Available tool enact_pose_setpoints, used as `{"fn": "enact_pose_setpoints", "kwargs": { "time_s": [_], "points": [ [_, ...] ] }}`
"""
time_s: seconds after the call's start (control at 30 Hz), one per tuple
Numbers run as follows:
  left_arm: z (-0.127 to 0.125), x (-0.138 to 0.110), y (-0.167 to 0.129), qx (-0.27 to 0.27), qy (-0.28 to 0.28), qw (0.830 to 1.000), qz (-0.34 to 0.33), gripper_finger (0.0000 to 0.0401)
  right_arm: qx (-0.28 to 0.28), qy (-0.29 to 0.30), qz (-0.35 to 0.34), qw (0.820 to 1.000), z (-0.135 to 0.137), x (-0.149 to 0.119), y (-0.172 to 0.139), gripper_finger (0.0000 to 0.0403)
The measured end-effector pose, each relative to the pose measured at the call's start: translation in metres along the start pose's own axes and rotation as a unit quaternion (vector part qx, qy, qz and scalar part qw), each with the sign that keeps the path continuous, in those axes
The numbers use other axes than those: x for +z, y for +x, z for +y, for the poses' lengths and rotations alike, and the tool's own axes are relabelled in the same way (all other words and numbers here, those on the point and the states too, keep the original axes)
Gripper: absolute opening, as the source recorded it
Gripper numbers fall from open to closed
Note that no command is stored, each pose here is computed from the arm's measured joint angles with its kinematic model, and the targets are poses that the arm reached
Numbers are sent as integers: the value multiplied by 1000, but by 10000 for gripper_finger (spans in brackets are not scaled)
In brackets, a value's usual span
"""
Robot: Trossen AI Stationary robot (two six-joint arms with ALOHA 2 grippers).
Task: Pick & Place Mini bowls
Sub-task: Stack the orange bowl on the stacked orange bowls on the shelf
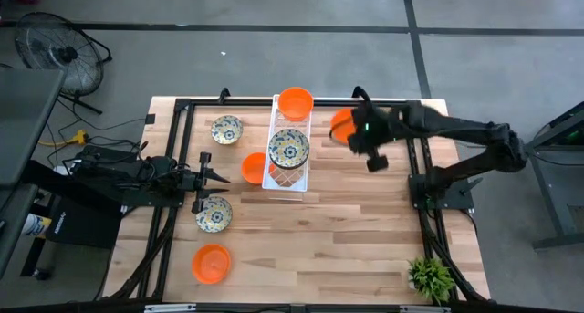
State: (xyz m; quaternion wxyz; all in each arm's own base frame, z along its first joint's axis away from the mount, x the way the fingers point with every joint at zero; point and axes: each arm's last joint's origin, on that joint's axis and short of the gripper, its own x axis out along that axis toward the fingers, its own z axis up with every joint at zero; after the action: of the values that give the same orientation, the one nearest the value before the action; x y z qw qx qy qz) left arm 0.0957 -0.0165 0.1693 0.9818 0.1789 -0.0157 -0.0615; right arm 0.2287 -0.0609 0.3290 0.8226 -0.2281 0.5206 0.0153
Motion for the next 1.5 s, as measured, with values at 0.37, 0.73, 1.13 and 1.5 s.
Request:
{"fn": "enact_pose_setpoints", "kwargs": {
  "time_s": [0.37, 0.73, 1.13, 1.5],
  "points": [
    [0, 0, 0, 0, 0, 1000, 0, 101, -36, -71, -69, 994, -49, -23, 3, 0],
    [0, 0, 0, 0, 0, 1000, 0, 101, -41, -44, -64, 996, -87, -15, 13, 0],
    [0, 0, 0, 0, 0, 1000, 0, 101, -25, -37, -52, 998, -144, 17, 29, 0],
    [0, 0, 0, 0, 0, 1000, 0, 101, -24, -38, -54, 997, -165, 31, 49, 0]
  ]
}}
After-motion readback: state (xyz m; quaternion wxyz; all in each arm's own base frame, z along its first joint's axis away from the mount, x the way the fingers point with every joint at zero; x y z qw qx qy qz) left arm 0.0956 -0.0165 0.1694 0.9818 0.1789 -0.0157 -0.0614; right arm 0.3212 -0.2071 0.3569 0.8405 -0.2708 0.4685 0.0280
